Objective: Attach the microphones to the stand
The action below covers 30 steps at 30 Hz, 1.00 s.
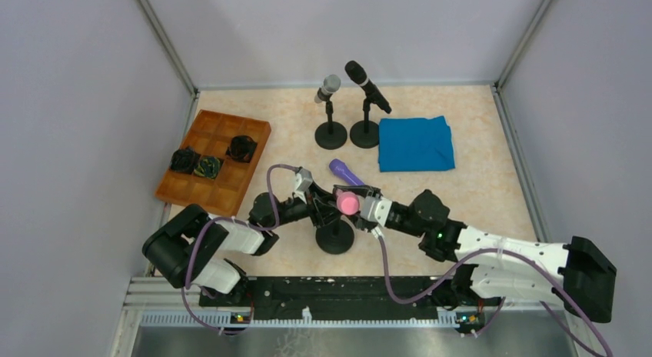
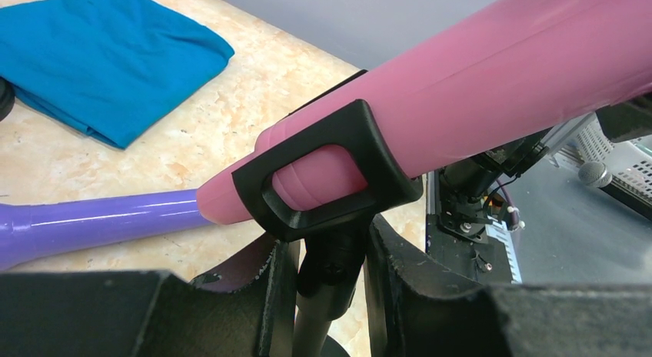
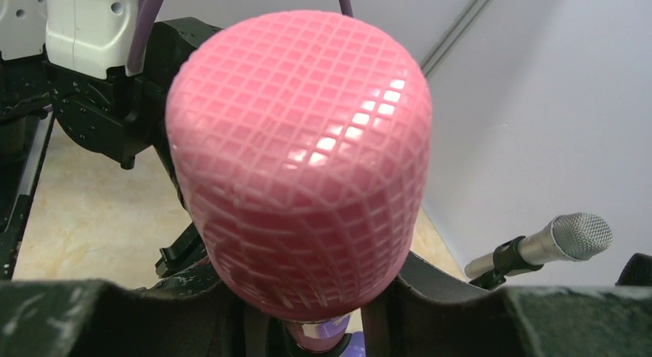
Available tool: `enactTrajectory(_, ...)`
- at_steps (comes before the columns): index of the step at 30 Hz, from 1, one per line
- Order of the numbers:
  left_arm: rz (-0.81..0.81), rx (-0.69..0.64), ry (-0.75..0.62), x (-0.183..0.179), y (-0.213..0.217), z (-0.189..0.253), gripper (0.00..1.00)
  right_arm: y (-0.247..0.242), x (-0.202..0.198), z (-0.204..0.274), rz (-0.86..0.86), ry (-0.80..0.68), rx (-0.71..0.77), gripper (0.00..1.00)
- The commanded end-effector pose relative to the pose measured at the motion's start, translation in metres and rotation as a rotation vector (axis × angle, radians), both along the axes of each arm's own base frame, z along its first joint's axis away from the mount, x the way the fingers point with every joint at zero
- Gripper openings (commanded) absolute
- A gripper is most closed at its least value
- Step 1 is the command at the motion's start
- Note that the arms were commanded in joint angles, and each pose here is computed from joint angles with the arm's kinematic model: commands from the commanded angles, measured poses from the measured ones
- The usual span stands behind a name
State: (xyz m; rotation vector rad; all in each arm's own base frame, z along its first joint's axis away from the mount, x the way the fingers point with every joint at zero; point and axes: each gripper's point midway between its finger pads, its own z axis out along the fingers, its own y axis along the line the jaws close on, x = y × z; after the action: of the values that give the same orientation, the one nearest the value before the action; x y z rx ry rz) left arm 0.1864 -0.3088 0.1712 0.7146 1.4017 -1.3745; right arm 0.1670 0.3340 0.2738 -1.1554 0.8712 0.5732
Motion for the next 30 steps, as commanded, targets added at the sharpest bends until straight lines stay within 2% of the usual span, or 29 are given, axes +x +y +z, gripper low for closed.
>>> enactTrajectory(1,-0.151,-0.121,-0.241,-0.029,-0.008,0.054,0.0,-0.019,0.031,-0.091,-0.143,0.15,-0.261,0.0)
enactTrajectory(13,-0.157,-0.133,-0.251,-0.032,-0.006,0.058,0.0,-0.025,0.042,-0.115,-0.183,0.179,-0.332,0.0)
enactTrajectory(20,-0.153,-0.132,-0.254,-0.032,-0.005,0.058,0.0,-0.03,0.054,-0.119,-0.229,0.251,-0.315,0.0)
enactTrajectory(30,-0.148,-0.133,-0.263,-0.032,-0.005,0.06,0.0,-0.033,0.055,-0.152,-0.246,0.311,-0.393,0.0)
